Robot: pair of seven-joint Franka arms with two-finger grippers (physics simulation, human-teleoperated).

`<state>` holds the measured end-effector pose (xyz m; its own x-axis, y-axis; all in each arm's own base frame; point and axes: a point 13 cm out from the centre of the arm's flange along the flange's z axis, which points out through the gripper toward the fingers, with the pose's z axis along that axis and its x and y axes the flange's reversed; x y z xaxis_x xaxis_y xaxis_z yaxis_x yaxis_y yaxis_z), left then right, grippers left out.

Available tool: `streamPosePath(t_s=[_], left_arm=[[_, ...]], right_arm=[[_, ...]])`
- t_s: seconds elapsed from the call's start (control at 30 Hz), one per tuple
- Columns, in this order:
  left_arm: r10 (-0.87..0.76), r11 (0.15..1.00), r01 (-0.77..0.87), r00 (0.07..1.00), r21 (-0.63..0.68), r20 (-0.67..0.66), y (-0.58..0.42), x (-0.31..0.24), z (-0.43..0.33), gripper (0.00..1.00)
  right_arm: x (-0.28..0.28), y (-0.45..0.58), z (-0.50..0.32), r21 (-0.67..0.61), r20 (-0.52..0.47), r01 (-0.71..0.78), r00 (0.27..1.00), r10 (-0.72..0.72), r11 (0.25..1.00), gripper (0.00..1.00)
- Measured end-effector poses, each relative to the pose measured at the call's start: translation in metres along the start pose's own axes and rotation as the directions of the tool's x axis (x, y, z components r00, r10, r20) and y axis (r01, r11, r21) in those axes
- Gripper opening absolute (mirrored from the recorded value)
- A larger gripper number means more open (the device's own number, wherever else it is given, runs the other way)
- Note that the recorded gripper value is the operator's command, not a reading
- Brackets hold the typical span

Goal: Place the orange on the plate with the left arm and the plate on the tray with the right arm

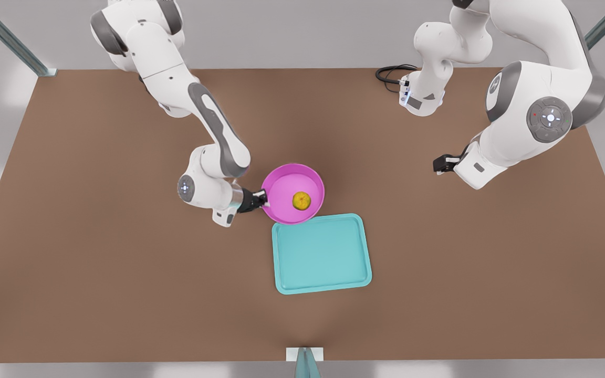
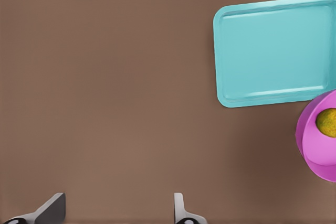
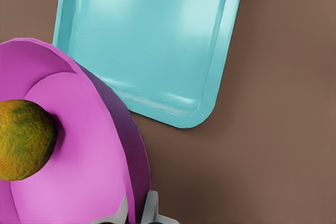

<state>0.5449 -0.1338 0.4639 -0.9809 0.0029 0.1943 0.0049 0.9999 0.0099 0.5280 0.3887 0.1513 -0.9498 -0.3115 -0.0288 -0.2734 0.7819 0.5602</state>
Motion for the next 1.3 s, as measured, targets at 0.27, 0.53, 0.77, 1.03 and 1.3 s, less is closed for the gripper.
streamPosePath(t_s=[0.27, 0.53, 0.77, 1.03, 1.3], left_arm=[[-0.003, 1.0, 0.003, 1.0, 0.0, 0.0, 0.0, 0.0, 0.0, 1.0], [-0.008, 1.0, 0.008, 1.0, 0.0, -0.001, 0.0, 0.0, 0.0, 1.0], [-0.011, 1.0, 0.011, 1.0, -0.001, -0.003, 0.0, 0.0, 0.001, 1.0], [-0.013, 1.0, 0.013, 1.0, -0.001, -0.004, 0.0, -0.001, 0.002, 1.0], [-0.008, 1.0, 0.008, 1.0, 0.019, 0.022, -0.005, -0.009, -0.014, 1.0]], right_arm=[[-0.091, -0.029, -0.007, -0.03, 0.063, 0.009, 0.998, -0.007, 1.0, 0.21], [-0.156, -0.043, 0.028, -0.034, 0.103, 0.052, 0.993, -0.048, 0.998, 0.21], [-0.177, -0.039, 0.048, -0.038, 0.121, 0.059, 0.991, -0.054, 0.998, 0.21], [-0.179, -0.034, 0.045, -0.046, 0.117, 0.032, 0.993, -0.026, 0.998, 1.0], [-0.15, -0.296, -0.331, 0.487, 0.248, -0.245, 0.959, 0.136, 0.838, 1.0]])
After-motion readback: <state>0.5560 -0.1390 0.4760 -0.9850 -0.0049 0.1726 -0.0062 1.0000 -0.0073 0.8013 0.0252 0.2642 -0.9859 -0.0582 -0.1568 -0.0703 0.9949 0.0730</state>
